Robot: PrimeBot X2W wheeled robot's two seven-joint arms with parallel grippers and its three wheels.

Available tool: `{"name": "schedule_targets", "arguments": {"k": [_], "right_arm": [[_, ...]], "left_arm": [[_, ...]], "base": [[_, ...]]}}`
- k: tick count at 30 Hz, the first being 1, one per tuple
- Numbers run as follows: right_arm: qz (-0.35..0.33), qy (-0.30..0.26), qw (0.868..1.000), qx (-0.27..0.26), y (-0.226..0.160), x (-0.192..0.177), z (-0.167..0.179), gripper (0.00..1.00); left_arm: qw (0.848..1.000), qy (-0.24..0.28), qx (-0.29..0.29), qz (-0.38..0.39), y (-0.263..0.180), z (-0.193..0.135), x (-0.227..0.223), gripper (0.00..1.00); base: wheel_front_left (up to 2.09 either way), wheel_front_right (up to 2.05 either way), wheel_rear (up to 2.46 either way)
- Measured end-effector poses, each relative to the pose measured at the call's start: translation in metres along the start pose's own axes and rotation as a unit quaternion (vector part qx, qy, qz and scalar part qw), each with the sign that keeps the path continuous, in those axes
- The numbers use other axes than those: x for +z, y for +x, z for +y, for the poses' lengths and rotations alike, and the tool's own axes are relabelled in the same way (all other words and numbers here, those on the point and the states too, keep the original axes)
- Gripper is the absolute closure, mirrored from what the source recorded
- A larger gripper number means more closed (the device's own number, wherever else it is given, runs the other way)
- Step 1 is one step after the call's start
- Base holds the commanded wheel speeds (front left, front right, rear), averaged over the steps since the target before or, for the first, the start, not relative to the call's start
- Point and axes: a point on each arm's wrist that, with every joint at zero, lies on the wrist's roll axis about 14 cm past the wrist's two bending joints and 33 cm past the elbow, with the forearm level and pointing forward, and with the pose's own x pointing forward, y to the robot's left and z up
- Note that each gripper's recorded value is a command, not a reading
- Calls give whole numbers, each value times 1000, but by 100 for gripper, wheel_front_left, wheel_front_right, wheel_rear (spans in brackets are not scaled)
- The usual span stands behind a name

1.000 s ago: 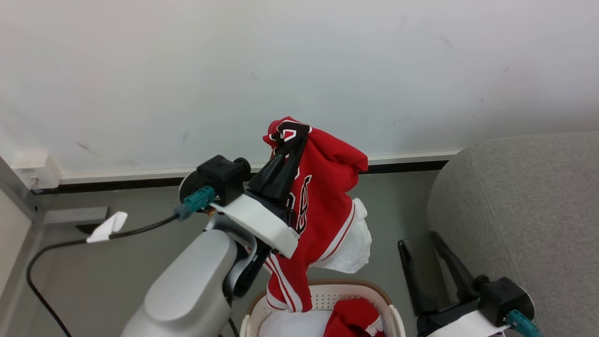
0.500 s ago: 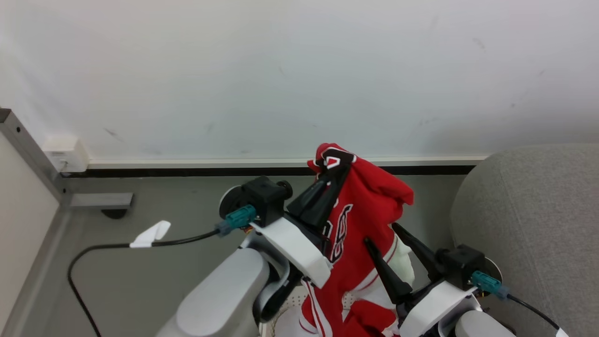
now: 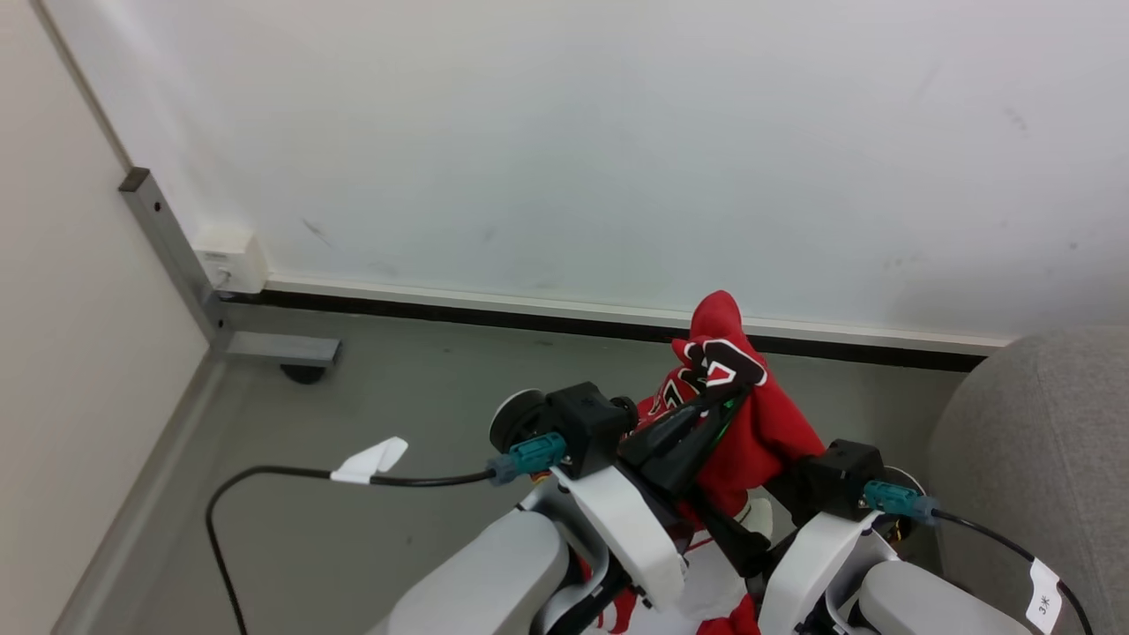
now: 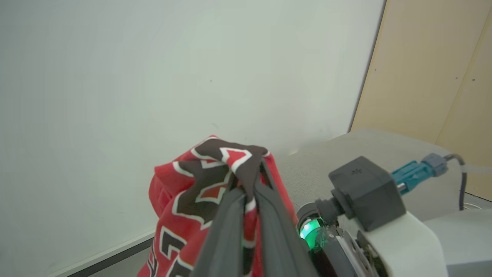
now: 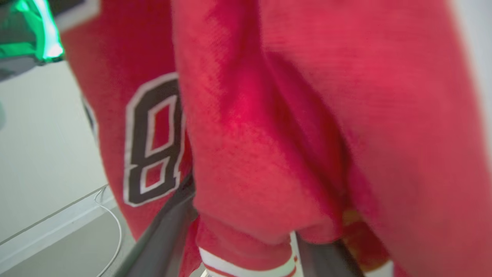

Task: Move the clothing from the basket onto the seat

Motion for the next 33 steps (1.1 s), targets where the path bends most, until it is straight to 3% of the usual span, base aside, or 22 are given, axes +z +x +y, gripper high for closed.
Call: {"name": "schedule_targets", "arguments": {"k": [1, 2, 29, 30, 31, 33], "right_arm": [[2, -5, 1000, 5, 2, -1, 2, 80], [2, -9, 1000, 10, 3, -1, 4, 100], [-49, 24, 998, 7, 2, 23, 11, 100], [-55, 24, 998, 5, 0, 26, 11, 100], [-60, 24, 998, 4, -1, 28, 10, 100], [-68, 30, 997, -3, -4, 30, 9, 100]], "left_arm": [[1000, -1, 1, 1, -2, 0, 0, 100], [1000, 0, 3, 0, -3, 1, 1, 100], [999, 1, 42, 6, -5, 25, -3, 100], [999, 1, 41, 6, -4, 24, -4, 94], [999, 1, 39, 6, -2, 23, -4, 73], [999, 0, 34, 7, 0, 21, -5, 0]], "base": [[0, 0, 0], [0, 0, 0], [0, 0, 0], [0, 0, 0], [0, 0, 0], [0, 0, 0]]}}
